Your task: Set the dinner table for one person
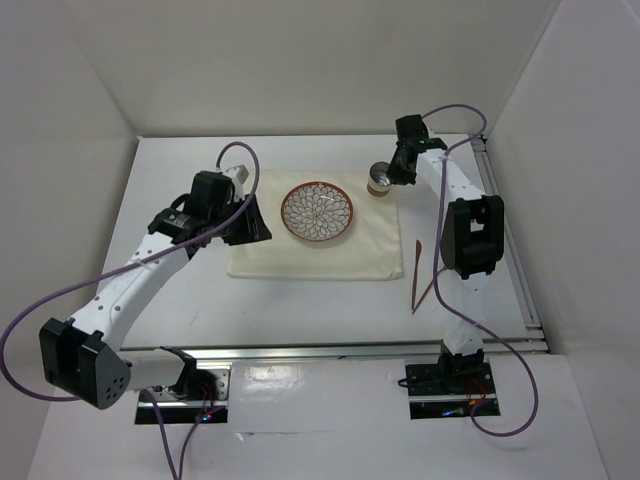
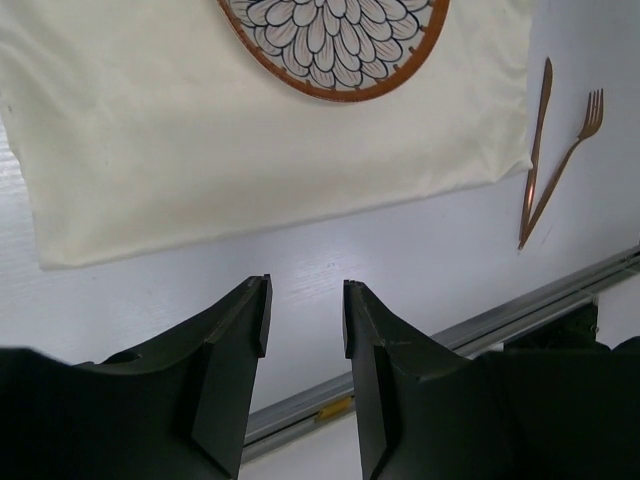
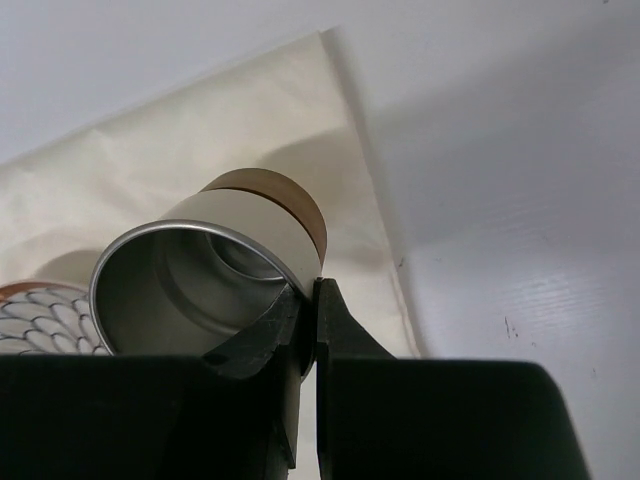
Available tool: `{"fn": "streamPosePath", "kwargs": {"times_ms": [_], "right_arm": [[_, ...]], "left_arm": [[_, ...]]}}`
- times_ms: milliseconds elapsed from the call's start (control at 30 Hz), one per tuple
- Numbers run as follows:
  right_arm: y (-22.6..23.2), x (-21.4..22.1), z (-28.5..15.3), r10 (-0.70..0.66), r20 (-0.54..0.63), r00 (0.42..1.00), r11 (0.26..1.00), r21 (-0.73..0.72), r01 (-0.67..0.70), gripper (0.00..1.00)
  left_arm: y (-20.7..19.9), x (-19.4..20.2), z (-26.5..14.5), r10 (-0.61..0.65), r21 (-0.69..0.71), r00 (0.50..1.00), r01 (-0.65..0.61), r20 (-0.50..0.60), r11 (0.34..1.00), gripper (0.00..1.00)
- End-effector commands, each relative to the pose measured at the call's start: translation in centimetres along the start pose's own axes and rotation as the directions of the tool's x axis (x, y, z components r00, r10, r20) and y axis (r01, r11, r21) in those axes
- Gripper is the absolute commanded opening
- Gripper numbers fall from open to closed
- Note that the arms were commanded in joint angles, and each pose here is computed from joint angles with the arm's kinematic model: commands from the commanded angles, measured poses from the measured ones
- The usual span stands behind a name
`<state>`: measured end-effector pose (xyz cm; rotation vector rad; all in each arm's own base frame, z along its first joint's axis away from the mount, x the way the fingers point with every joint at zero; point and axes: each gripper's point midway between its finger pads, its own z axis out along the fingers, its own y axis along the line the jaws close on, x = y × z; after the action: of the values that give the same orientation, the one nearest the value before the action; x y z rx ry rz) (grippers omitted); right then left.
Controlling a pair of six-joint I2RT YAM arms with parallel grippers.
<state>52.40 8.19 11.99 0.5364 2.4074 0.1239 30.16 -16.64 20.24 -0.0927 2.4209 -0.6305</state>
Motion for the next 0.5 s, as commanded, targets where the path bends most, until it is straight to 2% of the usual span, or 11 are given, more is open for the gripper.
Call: {"fn": "streamPosePath", "kwargs": {"times_ms": [0, 133, 267, 300, 333, 367, 433, 467], "right_arm": [[1.0, -1.3, -0.2, -0.006, 0.036, 0.999, 1.000, 0.009, 0.006, 0.00], [0.6, -0.7, 1.3, -0.008, 0.033, 0.999, 1.000, 0.022, 0.007, 0.00], [0.5, 0.2, 2.3, -0.011, 0.007, 1.000, 1.000, 0.024, 0.011, 0.11], [0.7, -0.2, 2.1, -0.010, 0.014, 1.000, 1.000, 0.019, 0.010, 0.18], [0.7, 0.2, 2.5, -0.011, 0.002, 1.000, 1.000, 0.016, 0.011, 0.20], [0.7, 0.2, 2.5, -0.020, 0.002, 1.000, 1.000, 0.016, 0.020, 0.27], [1.4, -0.2, 2.0, -0.027, 0.000, 1.000, 1.000, -0.013, 0.027, 0.53], [1.5, -0.2, 1.8, -0.028, -0.006, 1.000, 0.999, -0.021, 0.028, 0.61]], "left_arm": [[-1.9, -0.9, -1.1, 0.022, 0.050, 0.996, -0.026, 0.083, 0.998, 0.51], [-1.9, 0.0, -1.1, 0.031, 0.034, 0.998, -0.032, 0.054, 0.999, 0.51], [-2.2, 1.0, -0.5, 0.039, 0.041, 0.999, -0.040, 0.012, 0.998, 0.51], [-2.4, 0.6, -0.5, 0.040, 0.044, 0.999, -0.041, 0.016, 0.998, 0.51], [-2.7, 0.2, -0.7, 0.042, 0.050, 0.999, -0.043, 0.028, 0.998, 0.51], [-2.8, 0.8, -0.5, 0.046, 0.053, 0.999, -0.046, 0.001, 0.998, 0.51], [-3.6, 0.3, -0.8, 0.054, 0.066, 0.999, -0.054, 0.010, 0.996, 0.51], [-3.7, 0.2, -1.0, 0.053, 0.064, 0.999, -0.054, 0.008, 0.996, 0.51]]}}
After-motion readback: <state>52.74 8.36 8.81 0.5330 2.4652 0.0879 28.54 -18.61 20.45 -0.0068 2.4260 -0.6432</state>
